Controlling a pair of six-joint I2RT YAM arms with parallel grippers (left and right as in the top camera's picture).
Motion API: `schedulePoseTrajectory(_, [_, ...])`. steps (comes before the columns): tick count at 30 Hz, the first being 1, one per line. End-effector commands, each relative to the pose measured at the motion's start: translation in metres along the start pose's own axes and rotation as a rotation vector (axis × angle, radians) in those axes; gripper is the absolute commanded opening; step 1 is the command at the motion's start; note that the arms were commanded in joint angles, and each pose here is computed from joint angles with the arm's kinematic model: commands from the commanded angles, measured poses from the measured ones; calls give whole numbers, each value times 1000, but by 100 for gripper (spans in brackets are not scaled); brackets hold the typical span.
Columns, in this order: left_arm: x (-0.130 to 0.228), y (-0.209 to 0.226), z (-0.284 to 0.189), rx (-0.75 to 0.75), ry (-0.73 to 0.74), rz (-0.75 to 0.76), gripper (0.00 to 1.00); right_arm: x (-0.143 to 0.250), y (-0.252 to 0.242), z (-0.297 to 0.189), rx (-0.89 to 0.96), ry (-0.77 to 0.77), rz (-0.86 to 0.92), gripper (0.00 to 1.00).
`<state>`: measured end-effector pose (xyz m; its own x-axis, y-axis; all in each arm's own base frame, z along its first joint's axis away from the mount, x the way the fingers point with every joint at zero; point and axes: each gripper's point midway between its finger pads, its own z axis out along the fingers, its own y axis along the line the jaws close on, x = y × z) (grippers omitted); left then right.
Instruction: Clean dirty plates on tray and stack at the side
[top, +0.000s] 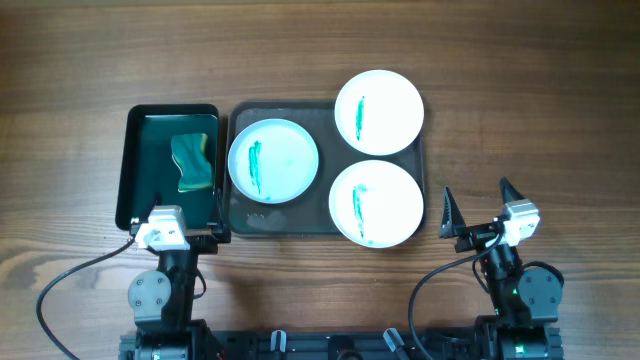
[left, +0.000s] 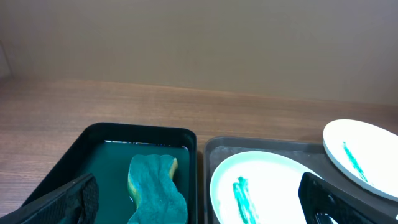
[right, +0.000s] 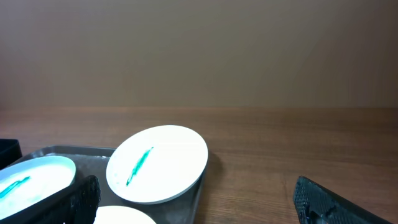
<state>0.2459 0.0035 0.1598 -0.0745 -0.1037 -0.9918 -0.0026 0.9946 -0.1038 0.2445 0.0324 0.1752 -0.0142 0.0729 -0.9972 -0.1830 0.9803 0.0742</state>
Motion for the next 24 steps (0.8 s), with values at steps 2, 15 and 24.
schedulePoseTrajectory(2, [2,0,0,6,-3,-10,100,-3,-2,-1,13,-13,10,100])
schedulePoseTrajectory(15, [-21,-3,-6,-1,45,-40,100,-29,0,-2,16,19,10,100])
schedulePoseTrajectory(24, [-69,-7,5,-29,287,-56,100,-68,1,27,19,275,52,100])
